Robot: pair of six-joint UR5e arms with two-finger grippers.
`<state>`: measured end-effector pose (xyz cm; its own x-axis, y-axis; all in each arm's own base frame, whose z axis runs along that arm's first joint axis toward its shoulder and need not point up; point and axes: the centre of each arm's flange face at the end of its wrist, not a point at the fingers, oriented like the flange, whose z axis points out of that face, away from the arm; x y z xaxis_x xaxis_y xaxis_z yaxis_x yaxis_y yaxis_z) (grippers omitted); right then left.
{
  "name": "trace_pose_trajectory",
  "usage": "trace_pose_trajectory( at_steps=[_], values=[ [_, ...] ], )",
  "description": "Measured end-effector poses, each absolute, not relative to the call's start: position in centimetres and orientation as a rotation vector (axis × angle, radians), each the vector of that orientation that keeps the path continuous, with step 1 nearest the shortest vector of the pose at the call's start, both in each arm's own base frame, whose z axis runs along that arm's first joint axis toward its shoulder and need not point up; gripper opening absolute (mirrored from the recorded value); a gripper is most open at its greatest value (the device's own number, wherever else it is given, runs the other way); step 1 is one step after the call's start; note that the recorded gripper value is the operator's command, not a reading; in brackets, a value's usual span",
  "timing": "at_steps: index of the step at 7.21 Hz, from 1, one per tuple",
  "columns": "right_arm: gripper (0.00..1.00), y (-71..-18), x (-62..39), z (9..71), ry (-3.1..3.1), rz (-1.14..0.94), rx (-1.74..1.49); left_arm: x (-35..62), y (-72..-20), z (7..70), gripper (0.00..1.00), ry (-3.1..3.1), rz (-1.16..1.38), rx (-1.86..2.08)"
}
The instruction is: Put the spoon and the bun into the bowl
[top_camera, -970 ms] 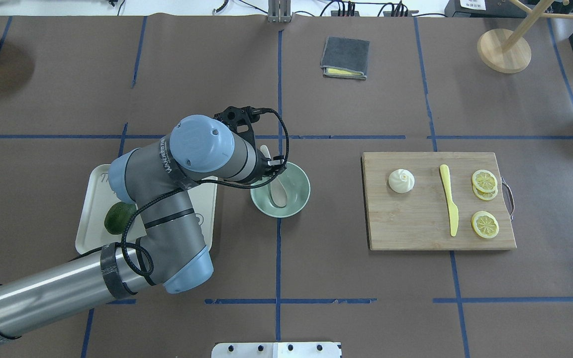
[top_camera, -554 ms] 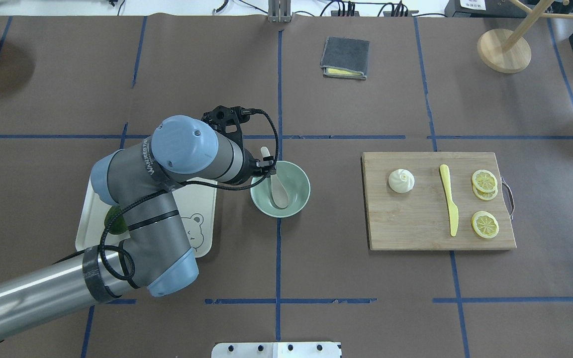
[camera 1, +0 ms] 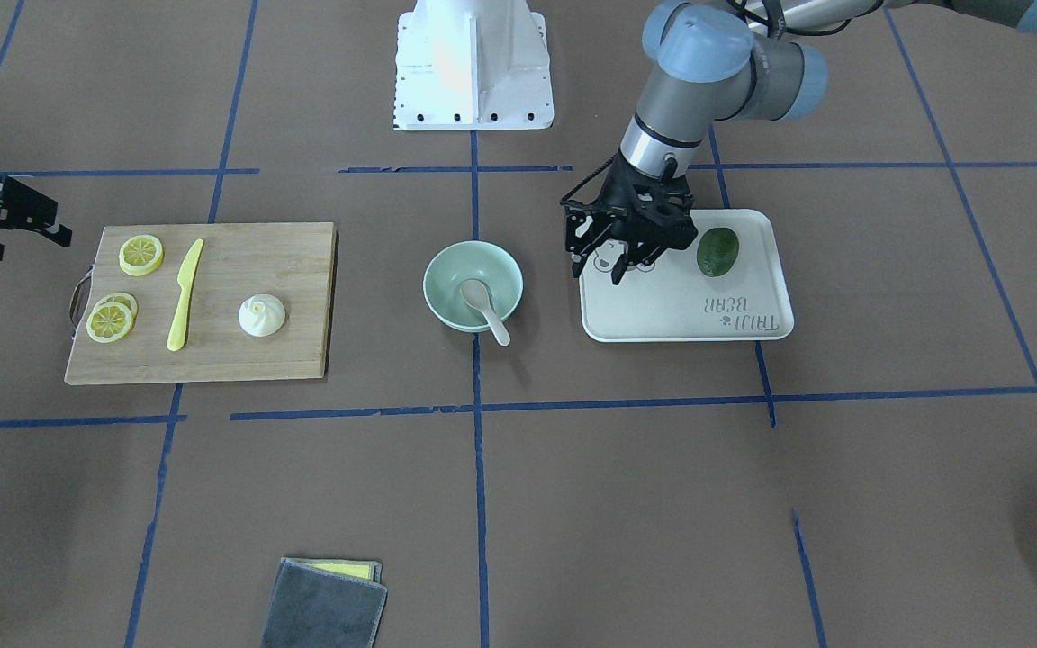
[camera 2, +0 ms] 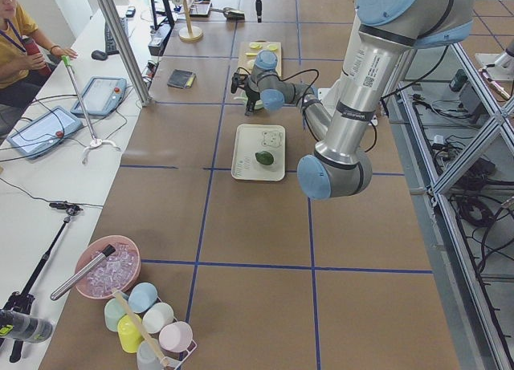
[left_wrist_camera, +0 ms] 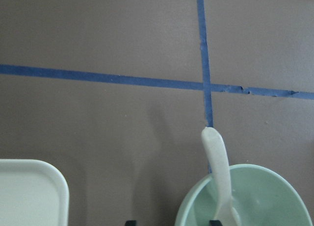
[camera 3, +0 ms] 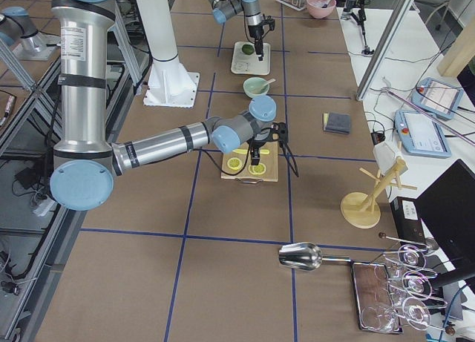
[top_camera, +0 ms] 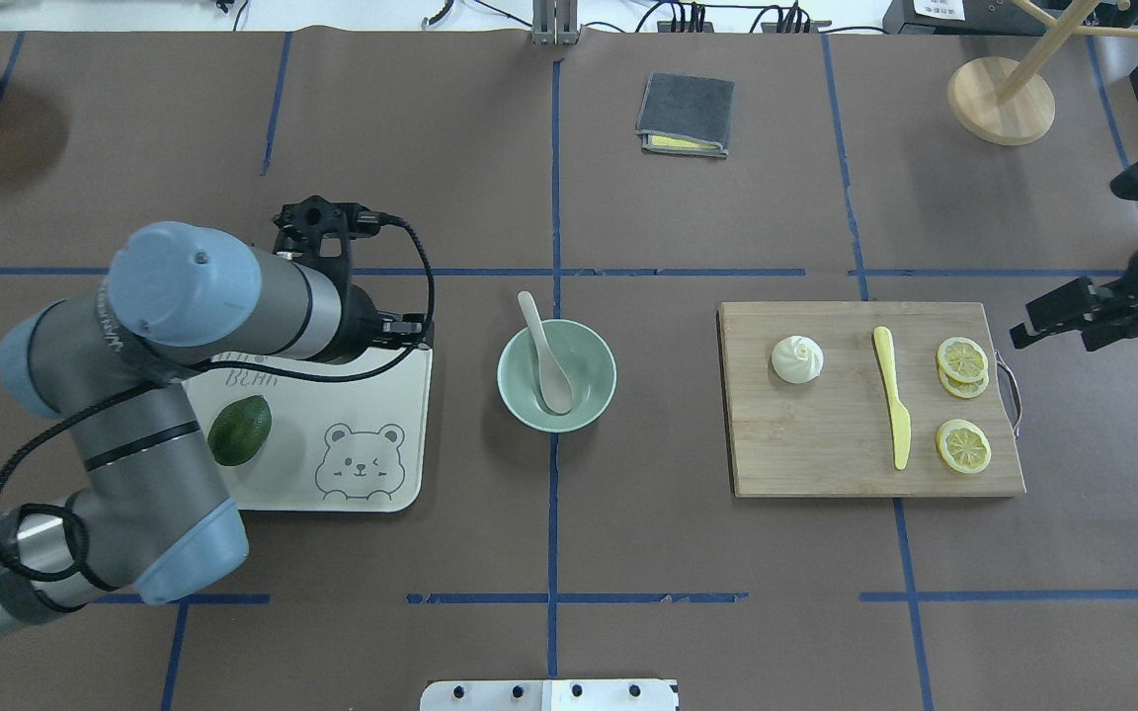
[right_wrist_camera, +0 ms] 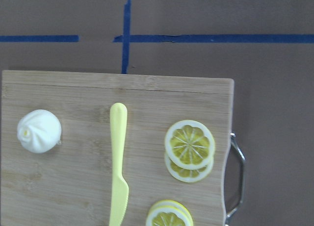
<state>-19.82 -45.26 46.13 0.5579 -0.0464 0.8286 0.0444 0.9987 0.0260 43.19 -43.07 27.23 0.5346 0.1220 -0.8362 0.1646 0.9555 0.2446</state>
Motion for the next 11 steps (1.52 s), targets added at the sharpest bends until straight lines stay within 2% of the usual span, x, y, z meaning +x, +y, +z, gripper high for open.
trace_pose_trajectory(
  at_steps=[3, 9, 11],
  values=[
    [1.00, -45.7, -32.3, 40.4, -0.914, 0.005, 0.047, 37.2, -43.4, 29.0, 0.64, 1.004, -0.003, 0.331],
    [0.99, -45.7, -41.4, 40.1, -0.843, 0.018, 0.064, 37.0, -43.1, 29.3, 0.68, 1.001, 0.000, 0.327],
    [0.79, -46.0, -42.4, 40.2, -0.830, 0.019, 0.072, 37.1, -42.9, 29.3, 0.68, 1.002, 0.001, 0.325]
  ],
)
